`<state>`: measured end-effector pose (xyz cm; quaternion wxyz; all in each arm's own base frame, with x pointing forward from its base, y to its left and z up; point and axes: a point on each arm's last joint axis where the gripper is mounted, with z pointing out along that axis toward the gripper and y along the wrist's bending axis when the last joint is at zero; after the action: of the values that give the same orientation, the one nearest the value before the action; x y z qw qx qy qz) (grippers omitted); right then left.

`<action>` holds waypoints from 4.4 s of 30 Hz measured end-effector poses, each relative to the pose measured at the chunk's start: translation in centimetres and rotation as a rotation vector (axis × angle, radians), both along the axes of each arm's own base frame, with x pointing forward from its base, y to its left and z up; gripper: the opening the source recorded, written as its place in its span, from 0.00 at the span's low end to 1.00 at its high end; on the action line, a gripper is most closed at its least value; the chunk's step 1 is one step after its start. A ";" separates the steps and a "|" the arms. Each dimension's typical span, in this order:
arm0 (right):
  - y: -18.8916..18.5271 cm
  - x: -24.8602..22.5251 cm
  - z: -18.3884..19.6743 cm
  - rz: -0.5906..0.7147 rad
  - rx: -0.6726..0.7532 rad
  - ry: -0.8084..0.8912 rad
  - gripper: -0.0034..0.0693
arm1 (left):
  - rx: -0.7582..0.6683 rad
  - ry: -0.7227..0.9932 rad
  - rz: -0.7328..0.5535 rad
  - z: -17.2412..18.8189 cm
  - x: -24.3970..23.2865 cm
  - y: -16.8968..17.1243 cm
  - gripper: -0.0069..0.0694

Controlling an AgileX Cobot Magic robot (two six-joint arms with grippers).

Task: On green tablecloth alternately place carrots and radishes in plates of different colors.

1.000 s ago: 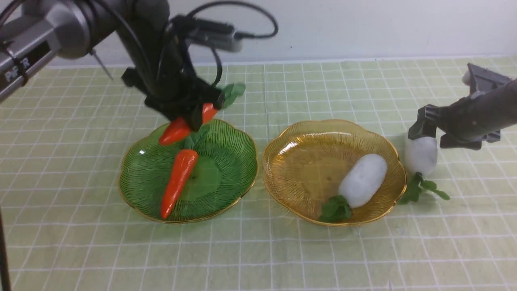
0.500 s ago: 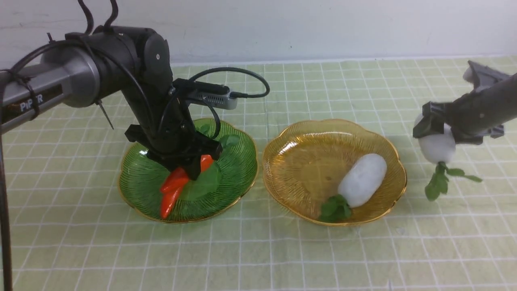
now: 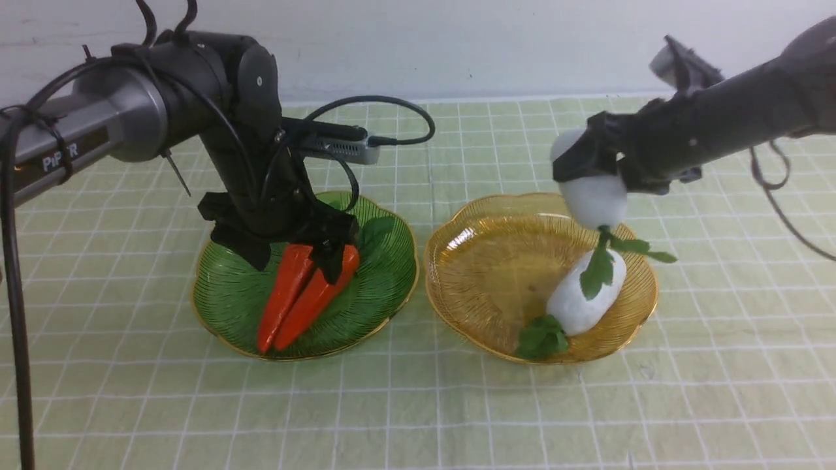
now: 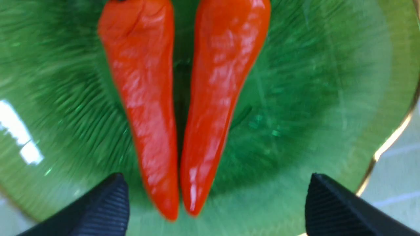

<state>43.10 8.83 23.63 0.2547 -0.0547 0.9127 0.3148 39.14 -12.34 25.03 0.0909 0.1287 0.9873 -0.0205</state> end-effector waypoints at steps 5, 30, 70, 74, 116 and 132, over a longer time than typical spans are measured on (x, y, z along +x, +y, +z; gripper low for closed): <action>2.0 0.6 -2.0 -0.017 0.018 0.023 0.74 | 0.000 -0.109 0.000 4.7 -0.9 0.6 0.50; -6.2 -16.1 26.0 -0.025 -0.135 -0.584 0.04 | -0.183 -0.648 0.022 10.7 -28.9 9.3 0.08; -7.7 -41.4 10.3 -0.606 -0.231 -1.362 0.03 | -0.278 -0.801 0.082 6.8 -33.1 10.6 0.08; -7.7 -41.4 10.3 -0.607 -0.231 -1.362 0.03 | -0.276 -0.795 0.082 6.8 -33.1 10.6 0.08; -7.7 -41.4 10.4 -0.611 -0.230 -1.363 0.03 | -0.081 -1.078 0.093 -8.0 -33.9 12.0 0.08; -7.7 -41.4 10.4 -0.611 -0.230 -1.363 0.03 | -0.081 -1.077 0.093 -8.0 -33.9 12.0 0.08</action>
<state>1.66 1.12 33.98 0.8314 -0.0079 0.5548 0.0295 5.24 -0.36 17.05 0.5899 0.0735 0.8040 0.0144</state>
